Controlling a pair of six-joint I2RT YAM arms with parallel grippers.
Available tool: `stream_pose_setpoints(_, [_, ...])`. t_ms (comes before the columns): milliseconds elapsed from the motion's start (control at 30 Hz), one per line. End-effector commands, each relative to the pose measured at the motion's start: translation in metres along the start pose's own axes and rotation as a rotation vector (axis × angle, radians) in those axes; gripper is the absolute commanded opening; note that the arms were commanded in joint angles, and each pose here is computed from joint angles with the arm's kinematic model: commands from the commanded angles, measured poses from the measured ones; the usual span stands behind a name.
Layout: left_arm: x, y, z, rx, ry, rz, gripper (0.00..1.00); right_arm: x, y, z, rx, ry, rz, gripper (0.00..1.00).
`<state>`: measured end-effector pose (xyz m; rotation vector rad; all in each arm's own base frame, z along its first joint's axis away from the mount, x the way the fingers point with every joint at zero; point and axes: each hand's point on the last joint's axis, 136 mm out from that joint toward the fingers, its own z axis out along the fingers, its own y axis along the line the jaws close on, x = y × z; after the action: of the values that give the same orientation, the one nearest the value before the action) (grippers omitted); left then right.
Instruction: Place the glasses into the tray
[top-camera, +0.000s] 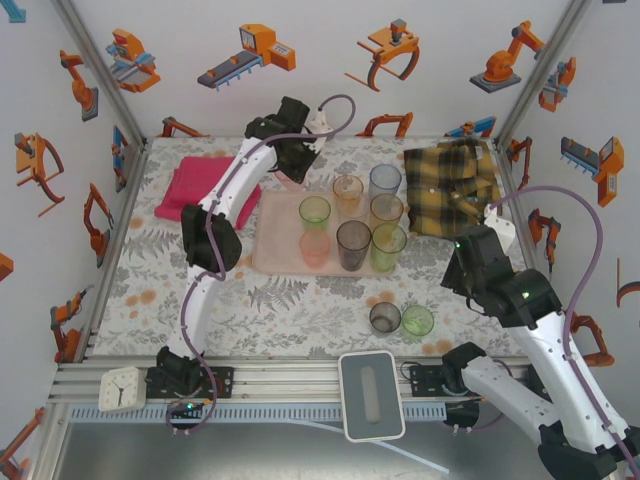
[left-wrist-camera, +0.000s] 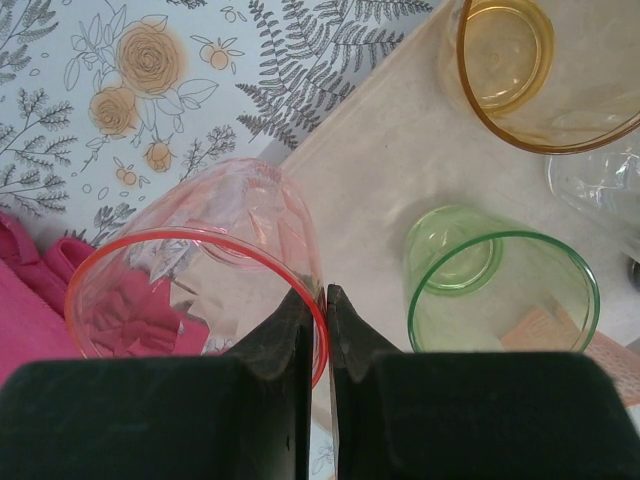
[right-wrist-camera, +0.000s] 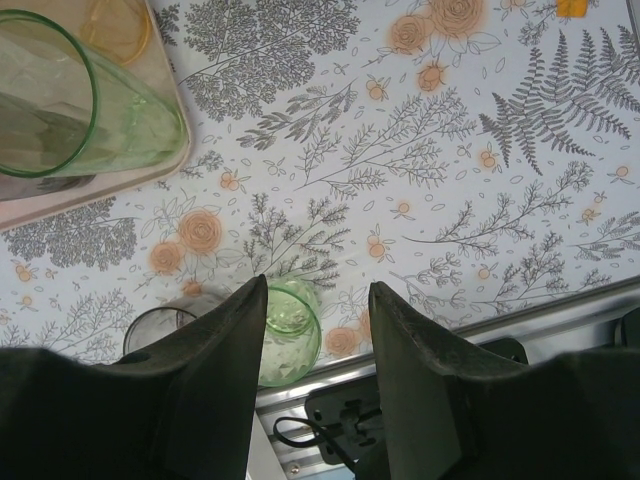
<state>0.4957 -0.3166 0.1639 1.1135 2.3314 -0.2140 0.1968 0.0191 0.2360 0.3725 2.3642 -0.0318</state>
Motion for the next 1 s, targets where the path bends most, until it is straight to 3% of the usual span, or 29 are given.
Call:
stream_pose_setpoints(0, [-0.01, -0.006, -0.004, 0.02, -0.03, -0.02, 0.06, 0.0, -0.001, 0.005, 0.013, -0.001, 0.004, 0.45])
stream_pose_setpoints(967, [-0.013, -0.037, 0.031, 0.049, -0.012, 0.038, 0.06, 0.004, 0.001, 0.013, 0.024, 0.017, -0.012, 0.45])
